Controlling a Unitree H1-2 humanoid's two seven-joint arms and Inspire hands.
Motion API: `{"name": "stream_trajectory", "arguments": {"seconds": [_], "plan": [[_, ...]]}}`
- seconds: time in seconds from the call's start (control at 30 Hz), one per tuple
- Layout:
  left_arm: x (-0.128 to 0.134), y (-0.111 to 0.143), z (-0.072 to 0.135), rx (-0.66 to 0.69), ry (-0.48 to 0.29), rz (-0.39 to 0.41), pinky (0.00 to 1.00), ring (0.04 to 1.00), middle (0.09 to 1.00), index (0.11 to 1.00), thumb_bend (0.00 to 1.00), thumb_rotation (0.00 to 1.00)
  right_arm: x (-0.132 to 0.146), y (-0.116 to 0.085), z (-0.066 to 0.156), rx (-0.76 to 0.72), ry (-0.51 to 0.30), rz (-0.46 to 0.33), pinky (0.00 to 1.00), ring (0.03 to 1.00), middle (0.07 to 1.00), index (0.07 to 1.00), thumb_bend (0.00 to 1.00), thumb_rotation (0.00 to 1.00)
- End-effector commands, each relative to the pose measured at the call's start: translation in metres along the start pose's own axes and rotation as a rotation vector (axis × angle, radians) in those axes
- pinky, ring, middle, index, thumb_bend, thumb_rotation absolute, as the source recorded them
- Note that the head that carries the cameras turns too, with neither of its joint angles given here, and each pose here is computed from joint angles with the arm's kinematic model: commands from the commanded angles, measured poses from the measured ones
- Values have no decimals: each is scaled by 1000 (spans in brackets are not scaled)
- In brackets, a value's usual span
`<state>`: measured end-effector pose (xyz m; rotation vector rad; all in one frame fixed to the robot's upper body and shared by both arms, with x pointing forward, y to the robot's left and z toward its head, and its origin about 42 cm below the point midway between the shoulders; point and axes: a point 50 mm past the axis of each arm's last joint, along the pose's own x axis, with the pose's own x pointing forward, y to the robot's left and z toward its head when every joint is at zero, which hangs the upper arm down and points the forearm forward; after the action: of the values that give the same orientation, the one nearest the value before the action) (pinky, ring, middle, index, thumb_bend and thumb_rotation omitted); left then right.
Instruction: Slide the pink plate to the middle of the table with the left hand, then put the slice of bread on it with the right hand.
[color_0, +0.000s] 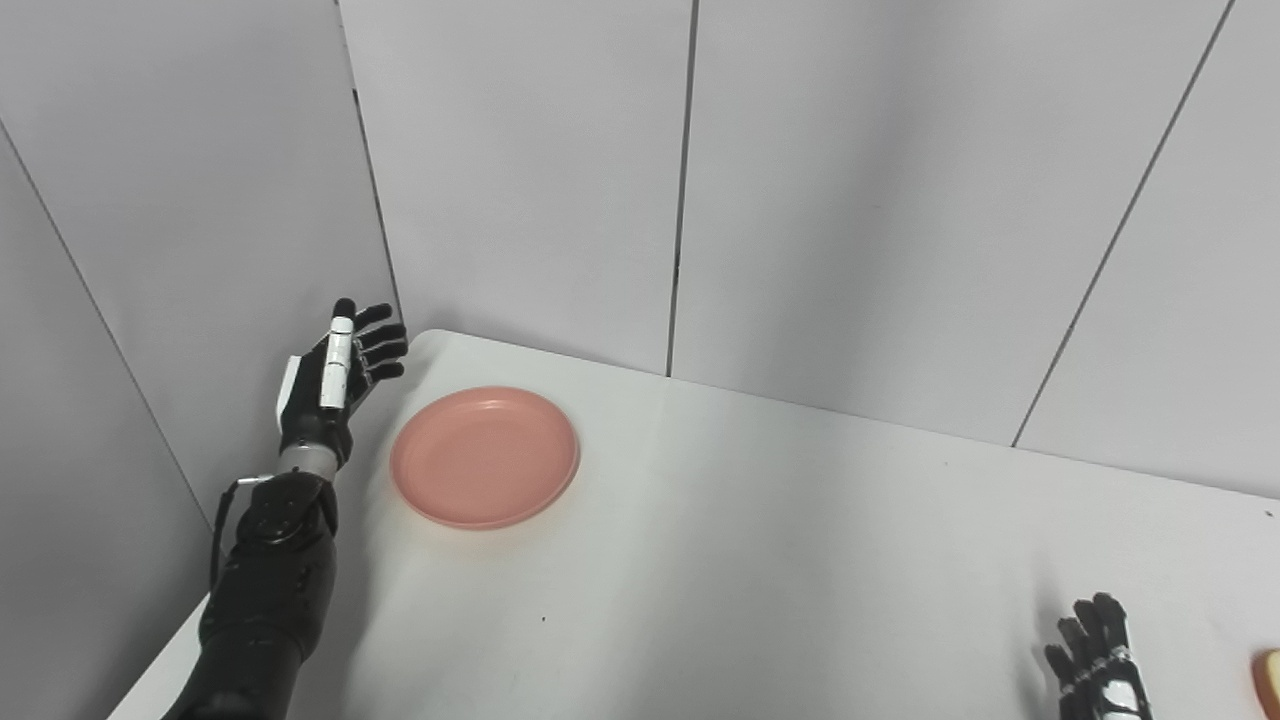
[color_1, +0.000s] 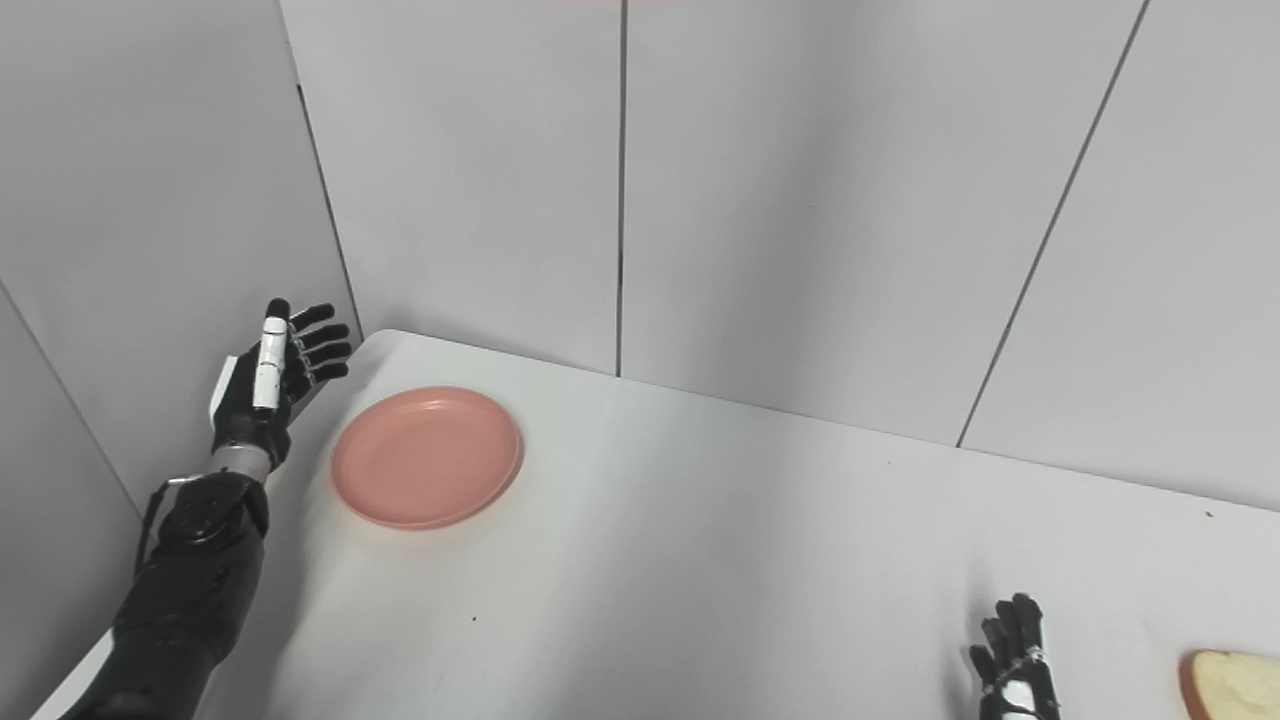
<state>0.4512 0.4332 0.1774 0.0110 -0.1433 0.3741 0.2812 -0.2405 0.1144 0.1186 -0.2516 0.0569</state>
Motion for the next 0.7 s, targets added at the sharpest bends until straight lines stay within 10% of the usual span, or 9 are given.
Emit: {"name": "stream_trajectory", "arguments": {"seconds": [0.0, 0.67], "plan": [[22, 7, 33, -14, -88, 0, 689, 711, 709, 702, 786, 1000, -2, 0, 1, -1, -45, 1, 1000, 1000, 1000, 1000, 785, 900], [3, -19, -27, -146, 69, -154, 721, 734, 722, 705, 821, 999, -3, -1, -2, -2, -26, -1, 1000, 1000, 1000, 1000, 818, 899]]}}
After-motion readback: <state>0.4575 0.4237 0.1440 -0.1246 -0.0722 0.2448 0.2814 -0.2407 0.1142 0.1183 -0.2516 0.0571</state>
